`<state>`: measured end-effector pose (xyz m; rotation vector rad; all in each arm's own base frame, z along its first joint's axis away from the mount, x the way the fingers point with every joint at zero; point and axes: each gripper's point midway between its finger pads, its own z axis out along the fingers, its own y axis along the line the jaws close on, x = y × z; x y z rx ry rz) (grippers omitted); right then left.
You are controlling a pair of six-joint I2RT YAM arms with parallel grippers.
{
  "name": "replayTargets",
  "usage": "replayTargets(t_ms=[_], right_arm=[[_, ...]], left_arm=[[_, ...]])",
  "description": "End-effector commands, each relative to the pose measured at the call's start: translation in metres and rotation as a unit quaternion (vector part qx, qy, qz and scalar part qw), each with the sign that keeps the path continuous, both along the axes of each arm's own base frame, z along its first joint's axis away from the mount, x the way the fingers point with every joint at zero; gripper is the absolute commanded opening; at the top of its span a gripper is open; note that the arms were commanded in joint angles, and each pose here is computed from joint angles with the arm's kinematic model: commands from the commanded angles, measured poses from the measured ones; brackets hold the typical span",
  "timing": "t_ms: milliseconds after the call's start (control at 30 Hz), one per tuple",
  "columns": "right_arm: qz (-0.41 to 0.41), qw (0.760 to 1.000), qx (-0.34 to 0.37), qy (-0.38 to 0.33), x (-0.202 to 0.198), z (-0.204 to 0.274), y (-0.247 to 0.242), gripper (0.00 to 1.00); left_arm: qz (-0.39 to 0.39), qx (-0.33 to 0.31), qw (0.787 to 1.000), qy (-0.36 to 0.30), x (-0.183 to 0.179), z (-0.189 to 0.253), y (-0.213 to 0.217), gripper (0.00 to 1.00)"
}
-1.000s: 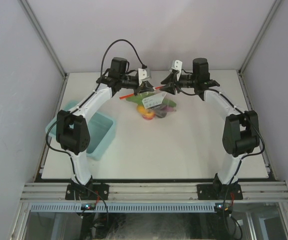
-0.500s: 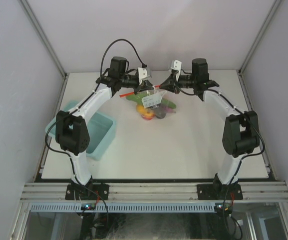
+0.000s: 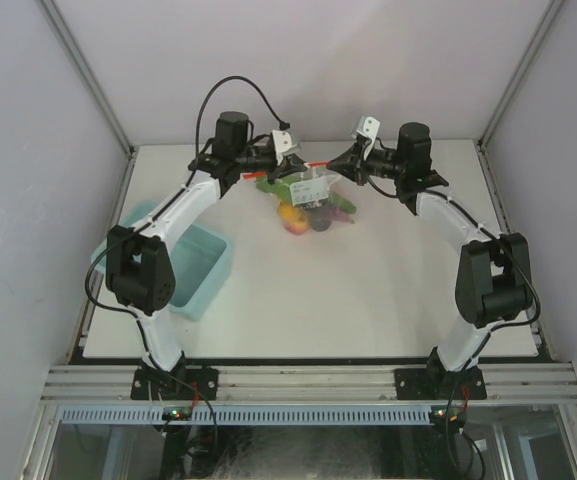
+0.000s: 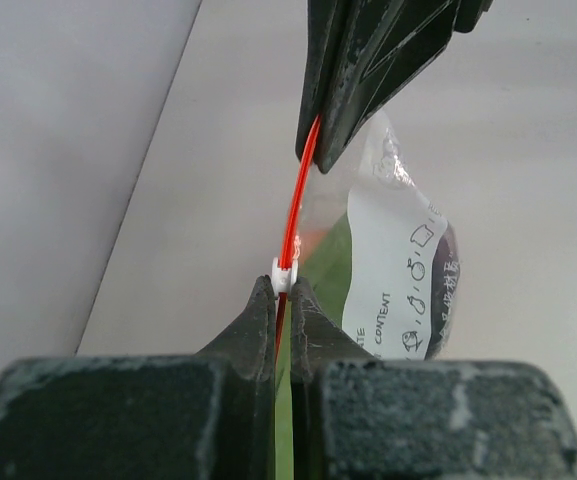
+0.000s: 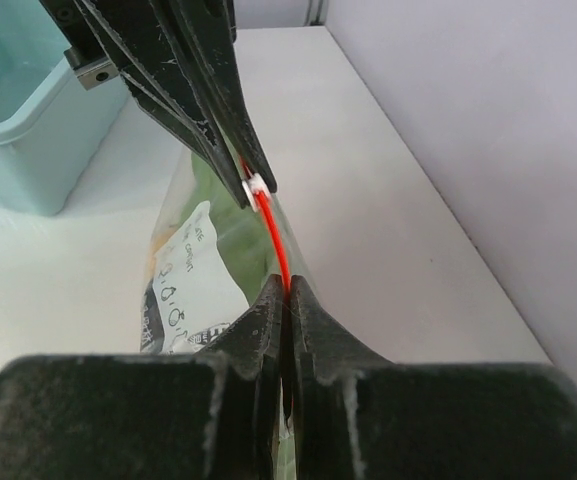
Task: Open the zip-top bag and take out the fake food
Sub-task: Unzip the zipper food storage bag at the center of the board.
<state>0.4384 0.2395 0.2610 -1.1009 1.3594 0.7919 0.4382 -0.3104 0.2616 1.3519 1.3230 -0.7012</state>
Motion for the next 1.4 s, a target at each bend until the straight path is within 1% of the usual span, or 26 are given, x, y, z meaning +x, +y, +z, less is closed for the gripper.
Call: replayTargets(t_ms=[0, 333, 433, 867, 1367], right_arm=[[-0.053, 0.996, 0.038, -0.067, 0.008, 0.053, -0.02, 0.0], [-0.117, 0.987, 0.068, -0.088, 0.018, 0.068, -0.038, 0.0], [-0.143, 0.983, 0.073, -0.085, 0.021, 0.063, -0.045, 0.0], [-0.241, 0.956, 0.127, -0.106, 0.029, 0.075, -0.082, 0.0], [-0.313, 0.926, 0.168, -0.128, 0.028, 0.084, -0.11, 0.0]], left_arm=[[0.044, -0.014, 0.998, -0.04, 0.012, 0.034, 0.023, 0.0], [0.065, -0.011, 0.997, -0.036, 0.02, 0.032, 0.032, 0.0], [0.076, -0.01, 0.996, -0.035, 0.023, 0.032, 0.035, 0.0], [0.082, -0.013, 0.996, -0.029, 0.026, 0.031, 0.038, 0.0], [0.077, -0.015, 0.997, -0.025, 0.025, 0.03, 0.036, 0.0]])
